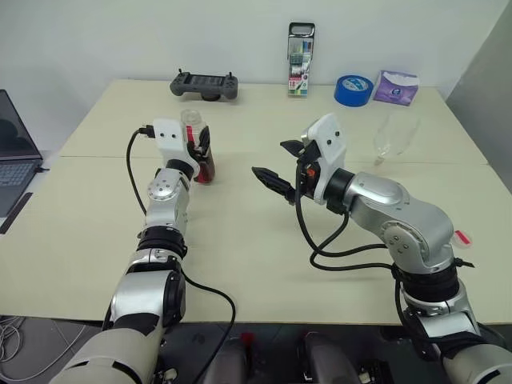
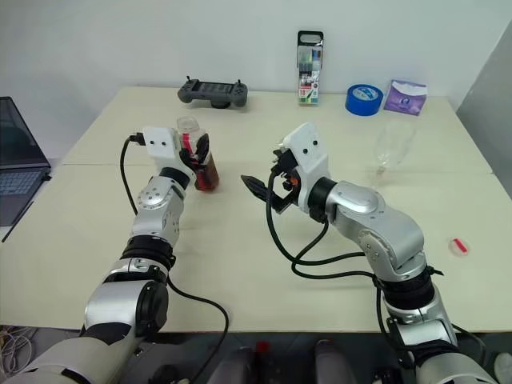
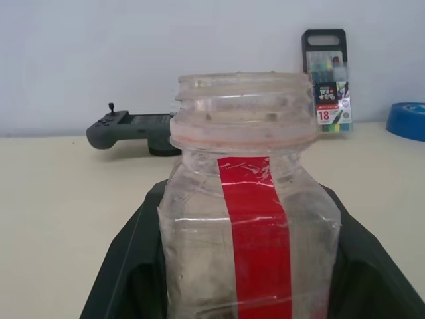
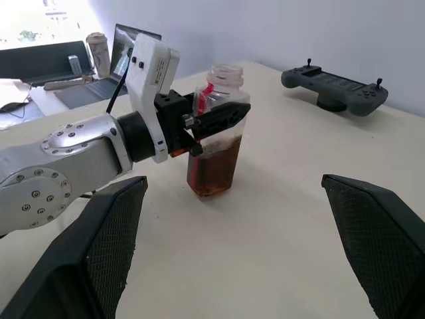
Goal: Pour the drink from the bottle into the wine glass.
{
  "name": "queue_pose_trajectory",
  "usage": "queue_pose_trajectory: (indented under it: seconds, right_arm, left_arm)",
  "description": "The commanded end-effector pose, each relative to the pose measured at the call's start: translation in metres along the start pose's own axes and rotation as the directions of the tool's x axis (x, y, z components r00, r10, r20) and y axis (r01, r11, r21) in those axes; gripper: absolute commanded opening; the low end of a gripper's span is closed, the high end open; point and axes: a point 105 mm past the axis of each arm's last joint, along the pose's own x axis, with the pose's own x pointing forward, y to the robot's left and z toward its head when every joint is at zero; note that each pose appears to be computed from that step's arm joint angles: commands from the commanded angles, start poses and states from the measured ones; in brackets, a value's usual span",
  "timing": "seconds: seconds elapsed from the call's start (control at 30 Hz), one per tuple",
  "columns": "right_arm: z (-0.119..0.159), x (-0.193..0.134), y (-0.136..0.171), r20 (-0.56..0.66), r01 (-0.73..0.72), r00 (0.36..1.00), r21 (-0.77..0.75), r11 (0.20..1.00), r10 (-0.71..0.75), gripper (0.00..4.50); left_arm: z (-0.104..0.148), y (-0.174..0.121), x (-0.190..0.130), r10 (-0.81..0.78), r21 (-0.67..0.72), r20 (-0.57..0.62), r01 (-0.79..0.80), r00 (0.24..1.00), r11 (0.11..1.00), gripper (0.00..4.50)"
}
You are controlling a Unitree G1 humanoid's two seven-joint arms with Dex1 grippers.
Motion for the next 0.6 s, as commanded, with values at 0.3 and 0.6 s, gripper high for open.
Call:
queue_pose_trajectory:
  seconds: [0.3,0.6]
  right_arm:
    - [0.014,-0.005,-0.007,0.052,0.018,0.999,-0.036,0.999,-0.017,4.50]
    - [0.015,-0.007,-0.011,0.054,0.025,0.998,-0.040,0.999,-0.022,4.50]
  left_arm:
    - [0.001,0.010,-0.011,0.042,0.089,0.037,-0.046,0.998,0.995,4.22]
    - [-0.013,0.017,-0.026,0.076,0.066,-0.020,-0.074,0.997,0.995,4.47]
